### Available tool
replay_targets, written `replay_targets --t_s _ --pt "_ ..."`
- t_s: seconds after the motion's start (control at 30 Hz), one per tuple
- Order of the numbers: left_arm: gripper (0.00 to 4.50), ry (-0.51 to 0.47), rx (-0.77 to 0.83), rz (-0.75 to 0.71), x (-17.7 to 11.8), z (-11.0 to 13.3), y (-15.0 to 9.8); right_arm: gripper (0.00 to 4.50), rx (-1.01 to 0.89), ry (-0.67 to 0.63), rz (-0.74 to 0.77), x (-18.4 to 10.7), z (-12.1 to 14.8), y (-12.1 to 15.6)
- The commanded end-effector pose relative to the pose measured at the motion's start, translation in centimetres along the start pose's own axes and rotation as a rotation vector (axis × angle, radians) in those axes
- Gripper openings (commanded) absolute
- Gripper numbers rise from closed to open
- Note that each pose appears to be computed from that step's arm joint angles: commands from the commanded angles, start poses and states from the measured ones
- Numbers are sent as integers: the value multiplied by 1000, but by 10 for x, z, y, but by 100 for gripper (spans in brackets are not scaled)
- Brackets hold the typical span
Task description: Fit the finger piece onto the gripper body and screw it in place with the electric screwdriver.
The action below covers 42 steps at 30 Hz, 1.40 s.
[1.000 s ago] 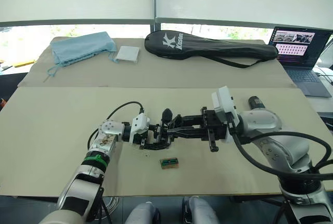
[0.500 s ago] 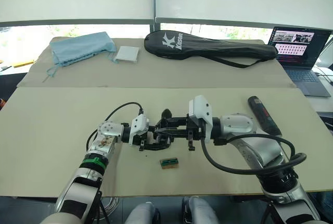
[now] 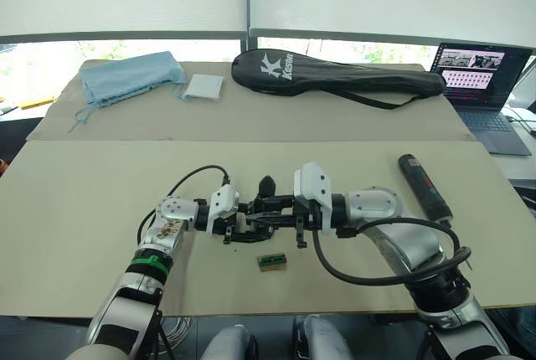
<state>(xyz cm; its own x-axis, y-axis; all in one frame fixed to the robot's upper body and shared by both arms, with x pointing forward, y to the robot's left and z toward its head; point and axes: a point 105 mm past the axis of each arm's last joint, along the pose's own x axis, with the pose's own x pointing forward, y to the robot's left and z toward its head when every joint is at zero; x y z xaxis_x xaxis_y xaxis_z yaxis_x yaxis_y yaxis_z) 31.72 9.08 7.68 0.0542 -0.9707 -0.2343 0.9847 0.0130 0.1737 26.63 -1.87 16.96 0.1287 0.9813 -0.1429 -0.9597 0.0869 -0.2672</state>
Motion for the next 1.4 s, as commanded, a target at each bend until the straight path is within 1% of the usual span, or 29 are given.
replay_targets --t_s 0.03,0.4,0.5,0.63,0.83,1.13,1.27,1.4 --pt "233 24 -21 -10 2 -7 -4 39 0 3 0 0 0 2" --pt "233 29 -28 -3 2 -7 -3 39 41 63 2 0 -17 4" --pt "233 26 -28 3 1 -7 -2 39 55 74 -13 -2 -20 2" --pt "233 13 -34 4 0 -5 -2 39 99 99 -62 -5 -26 -7" --pt "233 16 -26 9 -1 -3 1 39 116 112 -68 -7 -29 -9" --pt "233 15 -17 29 -1 -2 5 39 165 159 -53 -4 -40 -5" --pt "233 16 -16 38 0 -2 5 39 214 193 -29 -4 -53 3" --pt "233 15 -16 38 0 -3 4 39 225 227 -49 -5 -61 0"
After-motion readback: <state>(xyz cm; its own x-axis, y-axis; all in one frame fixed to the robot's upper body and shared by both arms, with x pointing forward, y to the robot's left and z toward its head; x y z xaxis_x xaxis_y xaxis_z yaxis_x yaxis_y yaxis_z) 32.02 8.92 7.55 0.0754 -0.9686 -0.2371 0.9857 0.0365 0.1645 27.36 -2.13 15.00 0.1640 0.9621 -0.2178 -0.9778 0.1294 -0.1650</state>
